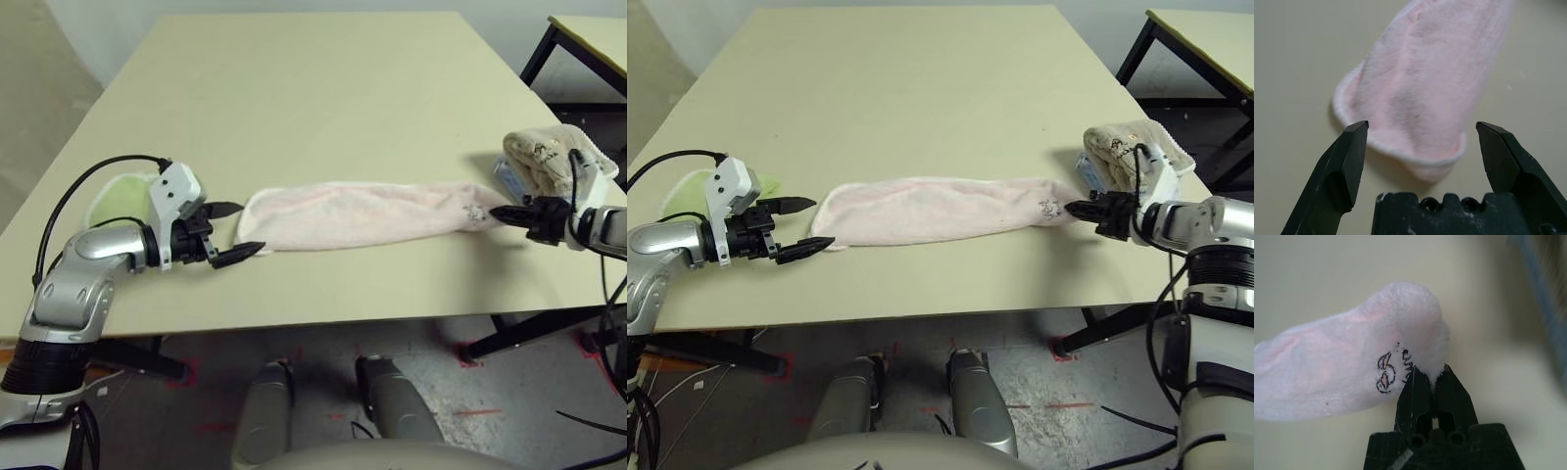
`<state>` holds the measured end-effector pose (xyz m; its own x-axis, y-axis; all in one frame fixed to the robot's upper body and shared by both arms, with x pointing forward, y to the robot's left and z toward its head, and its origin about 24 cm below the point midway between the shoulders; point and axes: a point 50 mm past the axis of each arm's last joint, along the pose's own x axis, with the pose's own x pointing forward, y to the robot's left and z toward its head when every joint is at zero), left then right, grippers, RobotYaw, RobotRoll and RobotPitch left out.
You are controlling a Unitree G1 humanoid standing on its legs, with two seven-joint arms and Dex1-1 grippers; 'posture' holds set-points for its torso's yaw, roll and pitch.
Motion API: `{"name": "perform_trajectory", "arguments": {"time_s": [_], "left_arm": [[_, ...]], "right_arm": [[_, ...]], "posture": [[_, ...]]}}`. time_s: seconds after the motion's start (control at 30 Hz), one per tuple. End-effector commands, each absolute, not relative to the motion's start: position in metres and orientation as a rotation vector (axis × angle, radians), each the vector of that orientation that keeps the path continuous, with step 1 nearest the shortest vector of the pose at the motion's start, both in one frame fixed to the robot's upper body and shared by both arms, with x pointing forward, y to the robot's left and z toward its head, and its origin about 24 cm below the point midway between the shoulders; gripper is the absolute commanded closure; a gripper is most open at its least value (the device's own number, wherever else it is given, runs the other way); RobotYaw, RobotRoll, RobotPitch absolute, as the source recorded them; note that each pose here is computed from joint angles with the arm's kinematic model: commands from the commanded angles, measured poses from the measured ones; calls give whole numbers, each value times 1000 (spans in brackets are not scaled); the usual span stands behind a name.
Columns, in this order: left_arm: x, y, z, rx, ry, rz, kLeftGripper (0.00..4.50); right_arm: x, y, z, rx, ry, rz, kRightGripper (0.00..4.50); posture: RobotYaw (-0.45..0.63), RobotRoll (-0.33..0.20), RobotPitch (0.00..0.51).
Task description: Fold the towel and set it aside.
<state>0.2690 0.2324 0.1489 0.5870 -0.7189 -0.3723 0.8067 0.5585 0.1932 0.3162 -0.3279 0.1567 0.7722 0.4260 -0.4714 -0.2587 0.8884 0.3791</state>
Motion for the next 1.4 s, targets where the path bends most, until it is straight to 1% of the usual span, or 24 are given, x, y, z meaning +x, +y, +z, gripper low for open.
{"name": "perform_trajectory", "arguments": {"time_s": [0.03, 0.17, 0.27, 0.47, 0.63, 0.77, 0.83, 0.9, 1.07, 1.17, 1.3, 1.4], "left_arm": [[272, 230, 145, 370, 270, -925, 0], [274, 229, 145, 373, 260, -925, 0], [273, 225, 147, 375, 249, -929, 0], [272, 220, 149, 380, 234, -930, 0], [270, 218, 149, 382, 228, -925, 0], [269, 218, 149, 384, 226, -918, 0], [268, 218, 149, 385, 226, -914, 0], [268, 219, 150, 386, 227, -910, 0], [267, 221, 150, 392, 231, -901, 0], [268, 220, 149, 390, 230, -901, 0], [269, 219, 149, 388, 228, -903, 0], [269, 219, 149, 386, 228, -903, 0]], "right_arm": [[324, -323, 172, 200, 511, 449, 4491], [333, -304, 184, 121, 455, 567, 4491], [337, -274, 187, 63, 446, 715, 4491], [333, -225, 174, 0, 503, 954, 4491], [326, -201, 161, -18, 553, 1090, 4491], [323, -190, 160, -18, 556, 1164, 4491], [324, -191, 165, -13, 541, 1178, 4491], [327, -199, 178, -5, 516, 1171, 4491], [330, -231, 220, 13, 463, 1159, 4491], [329, -245, 238, 24, 455, 1166, 4491], [327, -256, 241, -18, 507, 1161, 4491], [328, -258, 240, -29, 520, 1159, 4491]], "posture": [[85, 0, 117], [88, 0, 115], [95, 0, 111], [109, 0, 103], [125, 0, 98], [141, 0, 91], [145, 0, 90], [147, 0, 88], [149, 0, 81], [148, 0, 77], [148, 0, 74], [149, 0, 73]]}}
